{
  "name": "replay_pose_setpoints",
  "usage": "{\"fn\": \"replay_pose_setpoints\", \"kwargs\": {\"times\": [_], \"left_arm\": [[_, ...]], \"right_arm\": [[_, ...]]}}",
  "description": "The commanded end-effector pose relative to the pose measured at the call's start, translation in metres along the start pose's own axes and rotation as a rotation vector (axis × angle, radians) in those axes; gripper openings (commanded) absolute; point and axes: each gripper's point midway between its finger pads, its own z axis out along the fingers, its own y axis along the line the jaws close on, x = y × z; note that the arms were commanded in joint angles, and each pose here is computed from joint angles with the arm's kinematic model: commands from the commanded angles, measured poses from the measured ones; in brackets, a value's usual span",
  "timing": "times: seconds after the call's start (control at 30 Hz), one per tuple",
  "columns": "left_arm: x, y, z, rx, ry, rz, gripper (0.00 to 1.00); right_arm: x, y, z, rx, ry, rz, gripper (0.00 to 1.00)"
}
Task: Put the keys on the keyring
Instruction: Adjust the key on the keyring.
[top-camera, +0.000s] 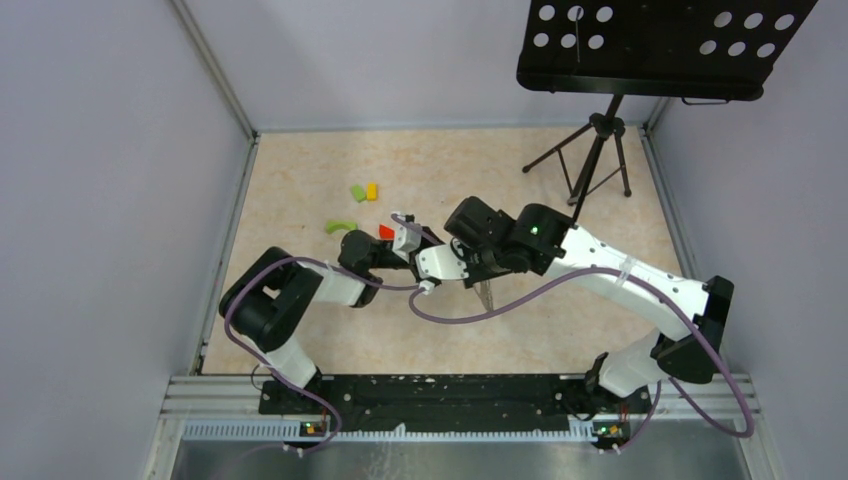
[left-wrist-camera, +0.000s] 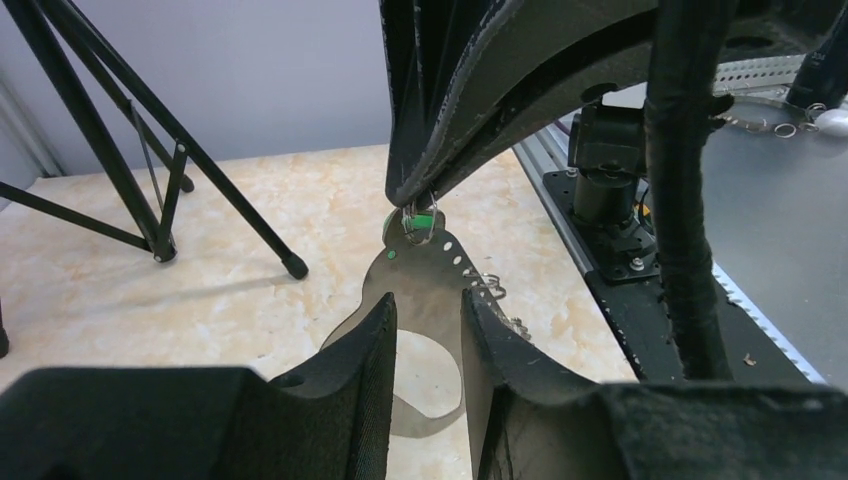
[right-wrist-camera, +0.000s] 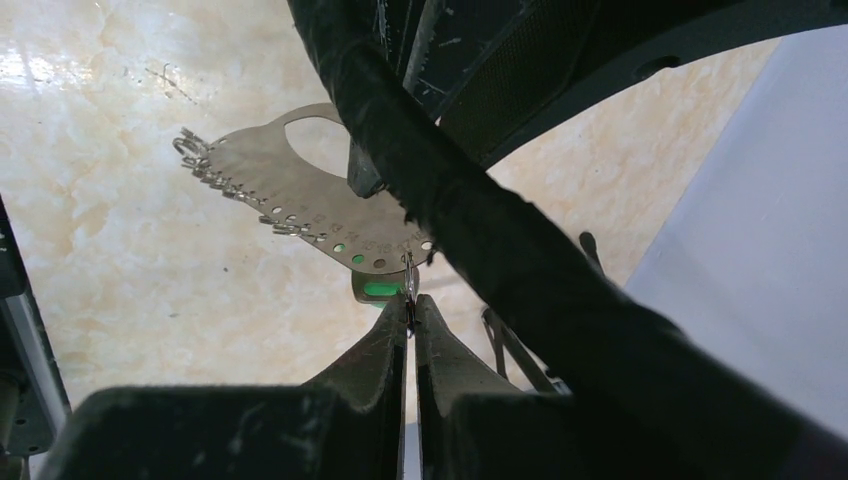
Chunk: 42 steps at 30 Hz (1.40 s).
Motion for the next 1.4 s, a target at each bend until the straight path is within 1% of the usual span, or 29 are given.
{"fn": "replay_pose_setpoints", "kwargs": {"times": [0.0, 0.2, 0.37, 0.47, 0.57, 0.73, 1.1, 1.23, 1.37], "left_arm": [[-0.051, -0.008, 0.012, 0.044, -0.150, 0.308, 0.33], [-0.054, -0.011, 0.017, 0.059, -0.160, 0.314, 0.32], [-0.061, -0.015, 0.019, 0.072, -0.169, 0.334, 0.40], [-0.063, -0.016, 0.021, 0.080, -0.174, 0.343, 0.42], [-0.065, -0.018, 0.023, 0.087, -0.178, 0.348, 0.41], [-0.061, -0.025, 0.024, 0.120, -0.168, 0.349, 0.38], [-0.061, -0.034, 0.028, 0.160, -0.165, 0.357, 0.21], [-0.062, -0.033, 0.028, 0.156, -0.167, 0.355, 0.18], [-0.059, -0.033, 0.028, 0.156, -0.165, 0.348, 0.13]], "right_arm": [[-0.014, -0.014, -0.006, 0.062, -0.081, 0.057, 0.00], [-0.018, -0.013, -0.003, 0.052, -0.088, 0.065, 0.00], [-0.021, -0.013, -0.002, 0.047, -0.107, 0.073, 0.00], [-0.023, -0.013, -0.001, 0.044, -0.112, 0.078, 0.00], [-0.025, -0.011, 0.000, 0.037, -0.119, 0.083, 0.00], [-0.027, -0.012, -0.001, 0.043, -0.136, 0.094, 0.00], [-0.028, -0.010, 0.000, 0.042, -0.145, 0.103, 0.00], [-0.027, -0.009, 0.001, 0.039, -0.145, 0.104, 0.00], [-0.029, -0.009, 0.000, 0.041, -0.151, 0.106, 0.00]]}}
